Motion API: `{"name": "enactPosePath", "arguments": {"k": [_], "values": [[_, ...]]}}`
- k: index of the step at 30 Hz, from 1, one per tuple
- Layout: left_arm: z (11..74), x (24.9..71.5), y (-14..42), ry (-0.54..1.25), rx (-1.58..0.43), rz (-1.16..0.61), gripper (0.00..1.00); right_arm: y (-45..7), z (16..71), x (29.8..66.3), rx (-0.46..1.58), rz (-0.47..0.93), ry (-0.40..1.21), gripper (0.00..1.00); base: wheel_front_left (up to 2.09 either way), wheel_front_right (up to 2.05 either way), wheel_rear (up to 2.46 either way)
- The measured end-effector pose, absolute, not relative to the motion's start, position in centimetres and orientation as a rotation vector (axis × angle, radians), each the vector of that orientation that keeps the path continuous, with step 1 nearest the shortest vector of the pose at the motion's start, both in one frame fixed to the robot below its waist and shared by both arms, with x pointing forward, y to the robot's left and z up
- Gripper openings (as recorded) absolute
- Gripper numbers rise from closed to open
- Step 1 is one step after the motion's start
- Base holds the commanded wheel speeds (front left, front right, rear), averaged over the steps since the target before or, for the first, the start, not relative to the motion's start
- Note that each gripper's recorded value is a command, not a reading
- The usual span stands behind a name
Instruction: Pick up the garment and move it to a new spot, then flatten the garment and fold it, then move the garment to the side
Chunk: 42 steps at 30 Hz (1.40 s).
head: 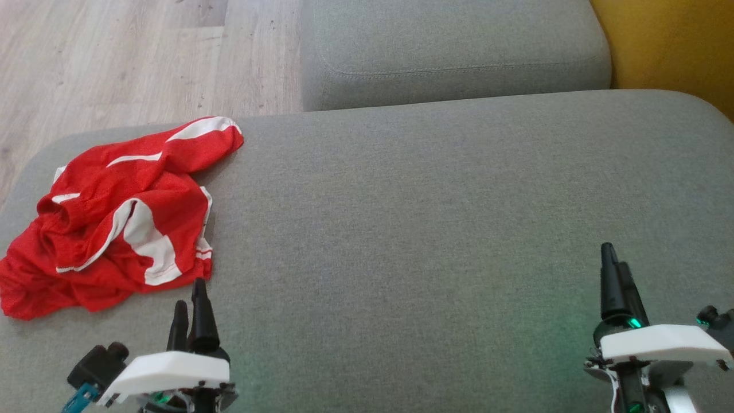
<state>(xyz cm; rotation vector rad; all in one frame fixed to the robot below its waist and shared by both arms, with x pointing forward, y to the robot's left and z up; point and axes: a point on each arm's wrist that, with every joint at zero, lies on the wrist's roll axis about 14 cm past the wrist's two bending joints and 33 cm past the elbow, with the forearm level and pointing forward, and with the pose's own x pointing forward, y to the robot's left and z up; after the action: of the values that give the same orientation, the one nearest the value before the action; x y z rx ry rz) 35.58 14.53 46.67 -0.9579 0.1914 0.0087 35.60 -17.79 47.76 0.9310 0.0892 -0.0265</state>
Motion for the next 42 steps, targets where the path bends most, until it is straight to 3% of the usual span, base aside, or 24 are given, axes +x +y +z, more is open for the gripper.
{"name": "enactPosePath", "arguments": {"k": [42], "values": [[50.5, 35.2, 11.5, 0.028, -0.445, -0.12, 1.0, -15.5, 50.3, 34.9, 0.388, 0.097, -0.013, 1.0, 0.0, 0.0, 0.0]]}}
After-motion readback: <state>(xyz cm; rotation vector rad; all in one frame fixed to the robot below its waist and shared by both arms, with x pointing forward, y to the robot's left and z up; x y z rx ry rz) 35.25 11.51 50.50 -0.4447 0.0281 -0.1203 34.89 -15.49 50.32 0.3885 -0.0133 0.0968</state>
